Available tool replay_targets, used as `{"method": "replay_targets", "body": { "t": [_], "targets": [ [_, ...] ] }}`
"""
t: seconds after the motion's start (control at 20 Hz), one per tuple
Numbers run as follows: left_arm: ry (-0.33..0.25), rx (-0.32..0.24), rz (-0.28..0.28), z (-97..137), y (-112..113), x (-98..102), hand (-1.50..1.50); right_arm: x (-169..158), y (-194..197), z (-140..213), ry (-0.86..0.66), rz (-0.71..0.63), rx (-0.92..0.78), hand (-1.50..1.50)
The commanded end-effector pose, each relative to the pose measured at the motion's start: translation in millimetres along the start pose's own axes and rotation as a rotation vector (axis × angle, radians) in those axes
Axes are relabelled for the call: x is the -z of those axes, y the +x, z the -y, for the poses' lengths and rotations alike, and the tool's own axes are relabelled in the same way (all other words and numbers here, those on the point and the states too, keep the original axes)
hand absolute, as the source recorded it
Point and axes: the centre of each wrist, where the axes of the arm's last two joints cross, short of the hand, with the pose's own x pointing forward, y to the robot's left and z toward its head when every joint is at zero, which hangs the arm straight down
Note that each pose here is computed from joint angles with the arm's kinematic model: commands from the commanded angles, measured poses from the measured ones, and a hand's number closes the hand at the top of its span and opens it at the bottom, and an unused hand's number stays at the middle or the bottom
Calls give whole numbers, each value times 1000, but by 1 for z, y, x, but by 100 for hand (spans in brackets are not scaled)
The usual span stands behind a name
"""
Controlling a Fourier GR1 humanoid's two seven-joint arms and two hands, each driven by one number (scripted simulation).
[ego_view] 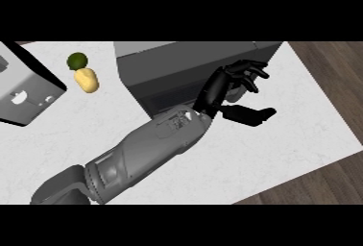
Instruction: Pick up the milk, place it into the microwave and close the microwave
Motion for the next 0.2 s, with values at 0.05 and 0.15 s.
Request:
{"method": "replay_targets", "body": {
  "t": [0.05, 0.15],
  "targets": [
    [314, 89, -145, -82, -39, -6, -150, -5, 9, 4, -4, 8, -12, -150],
    [299, 73, -148, -79, -40, -7, -150, -6, 11, 3, 12, 8, -10, -150]
  ]
}}
